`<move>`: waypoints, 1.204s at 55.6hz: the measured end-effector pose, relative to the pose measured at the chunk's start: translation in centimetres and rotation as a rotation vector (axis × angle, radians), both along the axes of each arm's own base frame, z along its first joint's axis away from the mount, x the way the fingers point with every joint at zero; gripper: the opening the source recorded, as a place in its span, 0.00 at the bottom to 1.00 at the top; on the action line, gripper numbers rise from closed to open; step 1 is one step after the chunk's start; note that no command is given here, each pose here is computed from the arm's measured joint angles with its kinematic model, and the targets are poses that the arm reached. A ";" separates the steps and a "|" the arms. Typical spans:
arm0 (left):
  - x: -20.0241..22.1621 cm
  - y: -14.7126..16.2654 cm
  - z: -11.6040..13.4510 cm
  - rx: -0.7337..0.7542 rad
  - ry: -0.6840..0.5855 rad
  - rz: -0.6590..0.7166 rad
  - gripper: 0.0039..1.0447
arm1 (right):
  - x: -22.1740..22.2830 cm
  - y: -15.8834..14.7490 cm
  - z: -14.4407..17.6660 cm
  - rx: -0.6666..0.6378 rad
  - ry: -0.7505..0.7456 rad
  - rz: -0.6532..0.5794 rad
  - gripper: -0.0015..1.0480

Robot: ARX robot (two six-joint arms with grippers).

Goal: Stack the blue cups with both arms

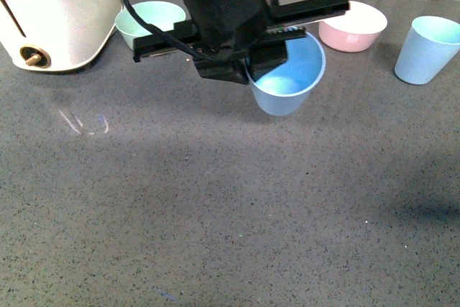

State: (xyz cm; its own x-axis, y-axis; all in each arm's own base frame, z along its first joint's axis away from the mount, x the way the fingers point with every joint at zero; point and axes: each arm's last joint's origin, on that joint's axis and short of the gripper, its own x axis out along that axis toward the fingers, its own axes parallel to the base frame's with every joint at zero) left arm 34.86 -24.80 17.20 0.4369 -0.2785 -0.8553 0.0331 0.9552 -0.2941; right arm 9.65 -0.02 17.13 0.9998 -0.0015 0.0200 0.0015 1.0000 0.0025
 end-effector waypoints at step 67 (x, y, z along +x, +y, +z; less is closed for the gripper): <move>1.3 -6.0 -3.1 -0.064 0.056 -0.013 0.88 | 0.0 0.0 0.0 0.000 0.000 0.000 0.91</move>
